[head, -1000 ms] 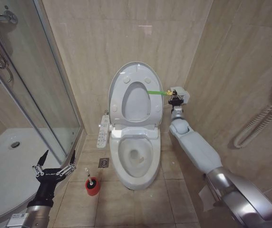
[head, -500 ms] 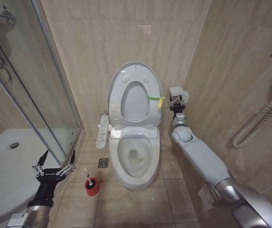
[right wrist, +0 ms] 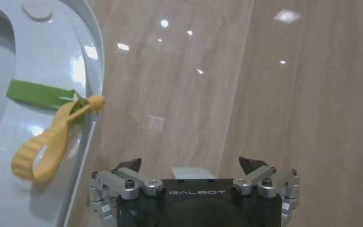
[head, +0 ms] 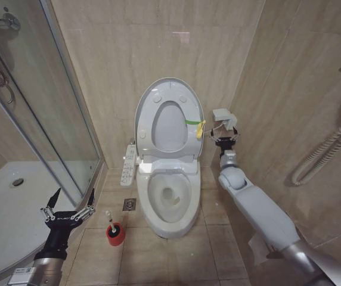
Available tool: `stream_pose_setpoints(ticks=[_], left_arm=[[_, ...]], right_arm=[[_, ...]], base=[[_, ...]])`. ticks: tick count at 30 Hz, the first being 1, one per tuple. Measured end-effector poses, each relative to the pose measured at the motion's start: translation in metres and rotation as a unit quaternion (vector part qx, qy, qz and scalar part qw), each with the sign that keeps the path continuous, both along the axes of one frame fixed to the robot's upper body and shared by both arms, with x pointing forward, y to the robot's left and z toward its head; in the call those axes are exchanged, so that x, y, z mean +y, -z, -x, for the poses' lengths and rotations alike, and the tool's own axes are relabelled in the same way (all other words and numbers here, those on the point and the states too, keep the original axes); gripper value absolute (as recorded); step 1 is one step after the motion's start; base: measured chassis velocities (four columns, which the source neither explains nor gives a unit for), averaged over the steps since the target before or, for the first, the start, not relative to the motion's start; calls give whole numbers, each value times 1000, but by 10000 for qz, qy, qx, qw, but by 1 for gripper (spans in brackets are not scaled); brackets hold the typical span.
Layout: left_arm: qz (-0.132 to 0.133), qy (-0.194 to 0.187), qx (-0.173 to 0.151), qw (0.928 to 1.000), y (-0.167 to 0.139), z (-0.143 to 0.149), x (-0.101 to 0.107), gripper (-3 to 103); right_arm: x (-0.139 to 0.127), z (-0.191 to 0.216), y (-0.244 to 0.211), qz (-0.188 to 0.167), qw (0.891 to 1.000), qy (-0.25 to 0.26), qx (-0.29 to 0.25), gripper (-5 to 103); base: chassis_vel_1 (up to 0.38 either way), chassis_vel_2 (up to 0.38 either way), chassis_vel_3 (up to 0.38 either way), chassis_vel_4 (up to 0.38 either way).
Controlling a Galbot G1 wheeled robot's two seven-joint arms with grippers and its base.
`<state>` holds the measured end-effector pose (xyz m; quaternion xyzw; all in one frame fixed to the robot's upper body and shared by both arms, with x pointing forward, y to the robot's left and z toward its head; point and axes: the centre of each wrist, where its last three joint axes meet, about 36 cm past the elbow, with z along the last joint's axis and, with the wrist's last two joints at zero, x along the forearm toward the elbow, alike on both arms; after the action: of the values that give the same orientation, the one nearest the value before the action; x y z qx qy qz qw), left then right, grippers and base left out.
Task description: Open the toilet lid, clean the toilet bowl with a toilet brush, close the toilet lid, and flush.
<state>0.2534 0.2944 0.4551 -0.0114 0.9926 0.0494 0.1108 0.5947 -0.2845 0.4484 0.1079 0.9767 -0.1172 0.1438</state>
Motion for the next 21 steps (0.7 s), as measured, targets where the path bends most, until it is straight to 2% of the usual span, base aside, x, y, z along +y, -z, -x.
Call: stream_pose_setpoints(ticks=[9,12,18,21], left_arm=[[0,0,0,10000,0,0,0,100],[0,0,-1,10000,0,0,0,100],[0,0,0,10000,0,0,0,100],[0,1,0,10000,0,0,0,100]], right_arm=[[-7,49,19,-324,9994,-47,85,100],[-4,79,29,-615,9973,-342,213,100],[-2,117,45,-715,9940,-762,315,100],[1,137,51,-799,9898,-1131,345,100]], base=[[0,0,0,0],[0,0,0,0],[0,0,0,0],[0,0,0,0]])
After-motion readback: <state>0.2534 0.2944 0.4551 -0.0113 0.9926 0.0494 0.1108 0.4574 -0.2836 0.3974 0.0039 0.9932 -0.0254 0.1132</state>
